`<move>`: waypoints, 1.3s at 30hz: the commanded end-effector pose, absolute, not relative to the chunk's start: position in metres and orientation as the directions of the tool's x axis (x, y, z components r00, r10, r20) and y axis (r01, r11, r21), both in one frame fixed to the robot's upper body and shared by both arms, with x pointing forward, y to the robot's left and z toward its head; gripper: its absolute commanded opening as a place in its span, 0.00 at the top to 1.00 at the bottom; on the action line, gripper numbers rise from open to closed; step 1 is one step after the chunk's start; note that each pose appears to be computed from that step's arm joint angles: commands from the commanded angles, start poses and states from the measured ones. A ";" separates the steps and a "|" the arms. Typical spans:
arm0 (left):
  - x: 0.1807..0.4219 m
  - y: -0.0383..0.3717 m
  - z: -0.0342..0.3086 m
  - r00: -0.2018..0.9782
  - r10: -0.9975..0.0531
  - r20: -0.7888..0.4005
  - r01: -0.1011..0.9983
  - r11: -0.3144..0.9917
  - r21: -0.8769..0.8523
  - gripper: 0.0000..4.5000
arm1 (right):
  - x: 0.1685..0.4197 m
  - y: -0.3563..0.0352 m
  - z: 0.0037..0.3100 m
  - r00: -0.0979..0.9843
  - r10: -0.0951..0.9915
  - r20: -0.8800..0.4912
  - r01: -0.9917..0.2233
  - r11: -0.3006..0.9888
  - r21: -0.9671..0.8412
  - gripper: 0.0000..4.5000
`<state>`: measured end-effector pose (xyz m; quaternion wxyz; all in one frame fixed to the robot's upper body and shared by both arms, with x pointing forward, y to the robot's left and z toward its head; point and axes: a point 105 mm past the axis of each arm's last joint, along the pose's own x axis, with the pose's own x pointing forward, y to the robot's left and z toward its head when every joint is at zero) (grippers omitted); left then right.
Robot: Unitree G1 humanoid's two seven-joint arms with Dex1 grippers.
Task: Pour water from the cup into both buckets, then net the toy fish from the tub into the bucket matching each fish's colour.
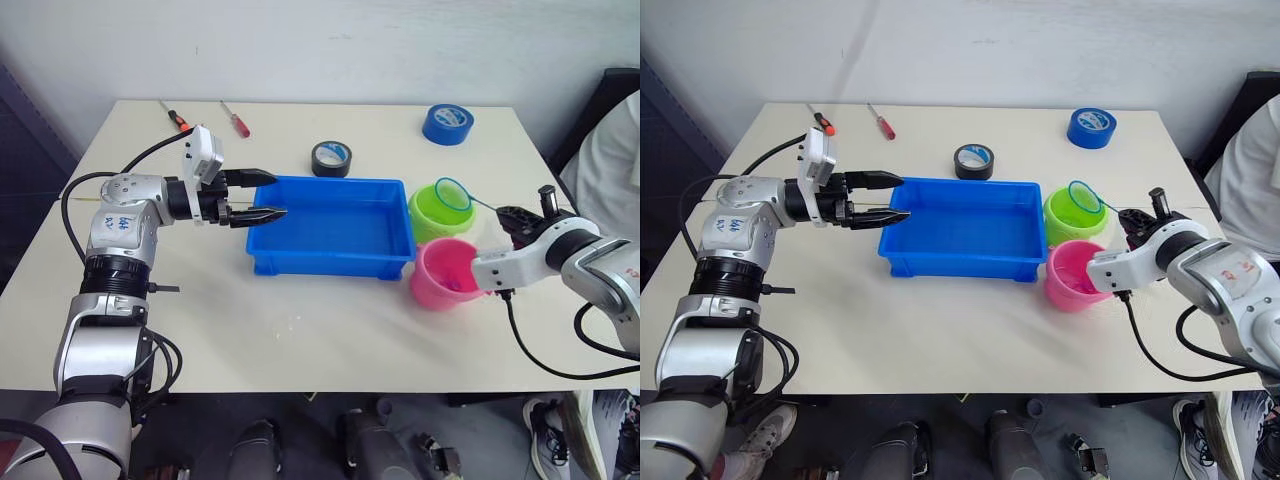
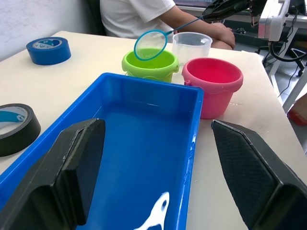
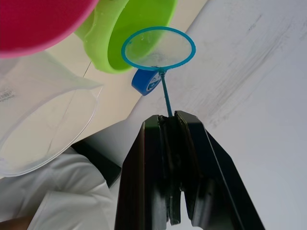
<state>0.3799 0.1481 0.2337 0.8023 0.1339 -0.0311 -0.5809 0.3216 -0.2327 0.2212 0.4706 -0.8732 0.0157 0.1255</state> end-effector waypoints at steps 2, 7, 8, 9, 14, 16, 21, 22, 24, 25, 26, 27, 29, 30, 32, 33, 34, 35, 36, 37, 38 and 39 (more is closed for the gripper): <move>0.375 0.152 0.244 0.326 -0.942 -0.082 0.912 0.290 0.290 0.14 | 0.318 -0.224 0.248 0.982 0.132 -0.138 -0.076 -0.397 -0.915 1.00; 0.360 0.165 0.255 0.277 -0.957 -0.082 0.935 0.249 0.254 0.14 | 0.318 -0.197 0.281 0.952 0.297 -0.069 -0.095 0.075 -0.993 1.00; 0.356 0.170 0.258 0.273 -0.958 -0.090 0.936 0.243 0.256 0.14 | 0.319 -0.191 0.284 0.930 0.358 -0.086 -0.146 0.146 -0.978 1.00; 0.350 0.175 0.261 0.268 -0.957 -0.106 0.937 0.234 0.257 0.14 | 0.319 -0.184 0.290 0.905 0.417 -0.087 -0.187 0.205 -0.961 1.00; 0.331 0.188 0.266 0.262 -0.953 -0.150 0.943 0.219 0.252 0.14 | 0.312 -0.151 0.286 0.744 0.648 -0.165 -0.473 0.336 -0.814 1.00; 0.322 0.193 0.269 0.262 -0.952 -0.158 0.945 0.219 0.243 0.14 | 0.306 -0.137 0.276 0.623 0.760 -0.187 -0.638 0.355 -0.684 1.00; 0.299 0.196 0.263 0.238 -0.950 -0.203 0.960 0.198 0.200 0.14 | 0.288 -0.106 0.238 0.348 0.890 -0.295 -0.875 0.194 -0.444 1.00; 0.294 0.195 0.260 0.229 -0.950 -0.212 0.964 0.190 0.187 0.14 | 0.284 -0.100 0.231 0.300 0.902 -0.309 -0.901 0.162 -0.401 1.00; 0.288 0.192 0.254 0.217 -0.949 -0.229 0.969 0.181 0.170 0.14 | 0.279 -0.093 0.218 0.238 0.910 -0.339 -0.924 0.104 -0.368 1.00; 0.285 0.191 0.251 0.214 -0.948 -0.237 0.970 0.177 0.166 0.14 | 0.279 -0.089 0.209 0.214 0.910 -0.354 -0.934 0.085 -0.347 1.00; 0.283 0.190 0.247 0.209 -0.947 -0.245 0.972 0.173 0.161 0.14 | 0.278 -0.085 0.200 0.190 0.907 -0.375 -0.943 0.061 -0.329 1.00; 0.281 0.189 0.245 0.206 -0.946 -0.250 0.973 0.170 0.158 0.14 | 0.278 -0.083 0.194 0.175 0.905 -0.388 -0.947 0.047 -0.317 1.00; 0.277 0.183 0.236 0.171 -0.948 -0.270 0.981 0.137 0.139 0.14 | 0.279 -0.072 0.171 0.132 0.903 -0.409 -0.959 0.011 -0.285 1.00; 0.276 0.179 0.231 0.154 -0.947 -0.282 0.984 0.120 0.135 0.14 | 0.281 -0.066 0.162 0.120 0.902 -0.414 -0.962 0.003 -0.274 1.00; 0.273 0.174 0.223 0.123 -0.947 -0.298 0.989 0.091 0.119 0.14 | 0.287 -0.058 0.148 0.112 0.901 -0.420 -0.965 -0.004 -0.264 1.00; 0.272 0.173 0.219 0.110 -0.945 -0.307 0.991 0.079 0.112 0.14 | 0.290 -0.055 0.143 0.111 0.900 -0.422 -0.965 -0.003 -0.261 1.00; 0.271 0.171 0.215 0.097 -0.942 -0.323 0.992 0.066 0.107 0.14 | 0.293 -0.051 0.138 0.110 0.899 -0.424 -0.965 -0.005 -0.261 1.00; 0.270 0.170 0.210 0.081 -0.937 -0.340 0.994 0.049 0.102 0.14 | 0.295 -0.048 0.132 0.104 0.897 -0.429 -0.966 -0.012 -0.259 1.00; 0.269 0.169 0.207 0.071 -0.933 -0.352 0.994 0.038 0.099 0.14 | 0.296 -0.046 0.128 0.099 0.896 -0.433 -0.966 -0.018 -0.258 1.00; 0.269 0.167 0.207 0.064 -0.935 -0.349 0.995 0.034 0.093 0.14 | 0.298 -0.044 0.124 0.098 0.895 -0.435 -0.966 -0.020 -0.258 1.00; 0.269 0.166 0.206 0.059 -0.934 -0.352 0.995 0.029 0.092 0.14 | 0.300 -0.042 0.120 0.098 0.894 -0.437 -0.966 -0.020 -0.258 1.00; 0.269 0.166 0.206 0.057 -0.934 -0.354 0.995 0.026 0.093 0.14 | 0.301 -0.042 0.118 0.099 0.894 -0.437 -0.966 -0.019 -0.260 1.00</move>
